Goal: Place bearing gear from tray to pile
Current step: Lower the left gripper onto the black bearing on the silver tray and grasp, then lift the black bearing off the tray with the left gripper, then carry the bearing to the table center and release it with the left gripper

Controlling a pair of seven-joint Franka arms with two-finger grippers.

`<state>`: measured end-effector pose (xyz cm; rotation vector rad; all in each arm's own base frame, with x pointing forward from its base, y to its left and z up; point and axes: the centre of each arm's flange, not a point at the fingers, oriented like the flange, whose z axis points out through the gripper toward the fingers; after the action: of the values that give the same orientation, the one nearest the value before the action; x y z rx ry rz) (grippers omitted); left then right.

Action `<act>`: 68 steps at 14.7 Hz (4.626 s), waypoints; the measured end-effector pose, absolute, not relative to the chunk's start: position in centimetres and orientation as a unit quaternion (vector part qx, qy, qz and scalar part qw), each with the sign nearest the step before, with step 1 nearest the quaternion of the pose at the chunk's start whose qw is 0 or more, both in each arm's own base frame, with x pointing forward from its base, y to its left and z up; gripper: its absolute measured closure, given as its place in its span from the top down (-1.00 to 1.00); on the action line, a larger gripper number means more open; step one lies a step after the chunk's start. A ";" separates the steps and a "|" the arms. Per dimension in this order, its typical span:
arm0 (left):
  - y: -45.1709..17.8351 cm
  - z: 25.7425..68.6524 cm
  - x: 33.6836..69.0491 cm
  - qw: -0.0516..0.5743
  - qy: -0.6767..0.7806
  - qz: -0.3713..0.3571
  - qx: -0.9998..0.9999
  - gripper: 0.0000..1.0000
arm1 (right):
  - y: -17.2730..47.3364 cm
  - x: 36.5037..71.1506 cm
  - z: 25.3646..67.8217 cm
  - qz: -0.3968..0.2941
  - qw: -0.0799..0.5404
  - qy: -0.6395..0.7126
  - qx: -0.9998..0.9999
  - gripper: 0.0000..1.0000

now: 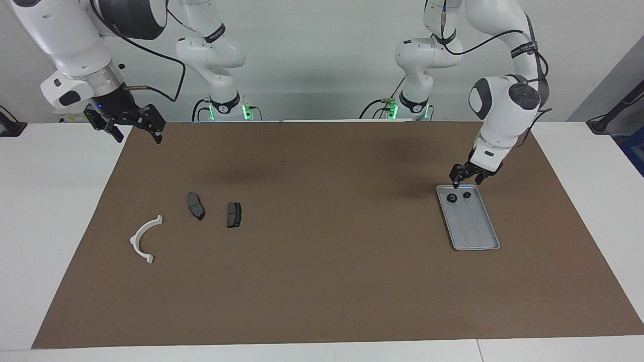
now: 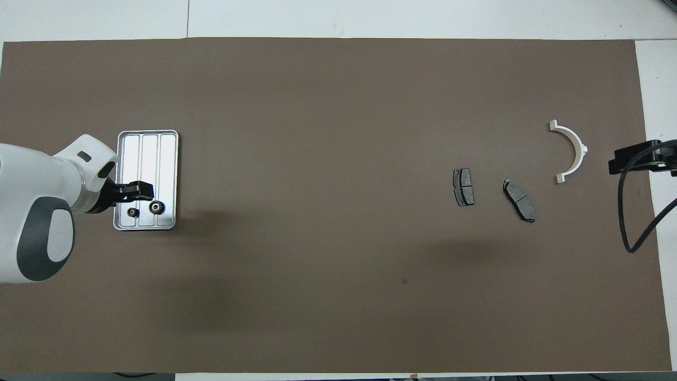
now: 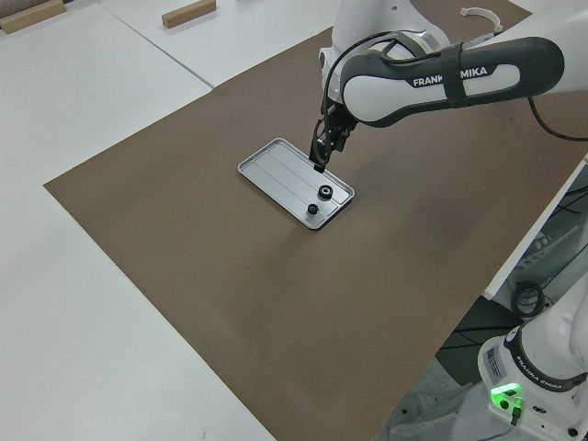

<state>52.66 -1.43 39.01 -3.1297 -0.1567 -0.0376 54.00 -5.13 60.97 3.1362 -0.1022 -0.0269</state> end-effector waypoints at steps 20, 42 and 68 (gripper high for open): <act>-1.9 31.3 53.1 0.006 -0.046 0.015 -0.999 0.30 | -5.9 54.1 59.9 -0.007 0.002 -0.028 1.000 1.00; -2.1 30.0 52.2 0.006 -0.044 0.020 -0.999 0.22 | -6.5 54.0 58.8 -0.016 0.001 -0.027 1.000 1.00; -23.2 39.1 56.0 -0.033 -0.164 -0.019 -0.986 -0.31 | -9.4 53.8 57.9 -0.008 0.001 -0.017 1.000 1.00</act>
<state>56.02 -23.16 39.05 -3.1639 -0.5269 -0.0608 53.82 -9.43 57.88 3.1394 -0.0526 -0.0254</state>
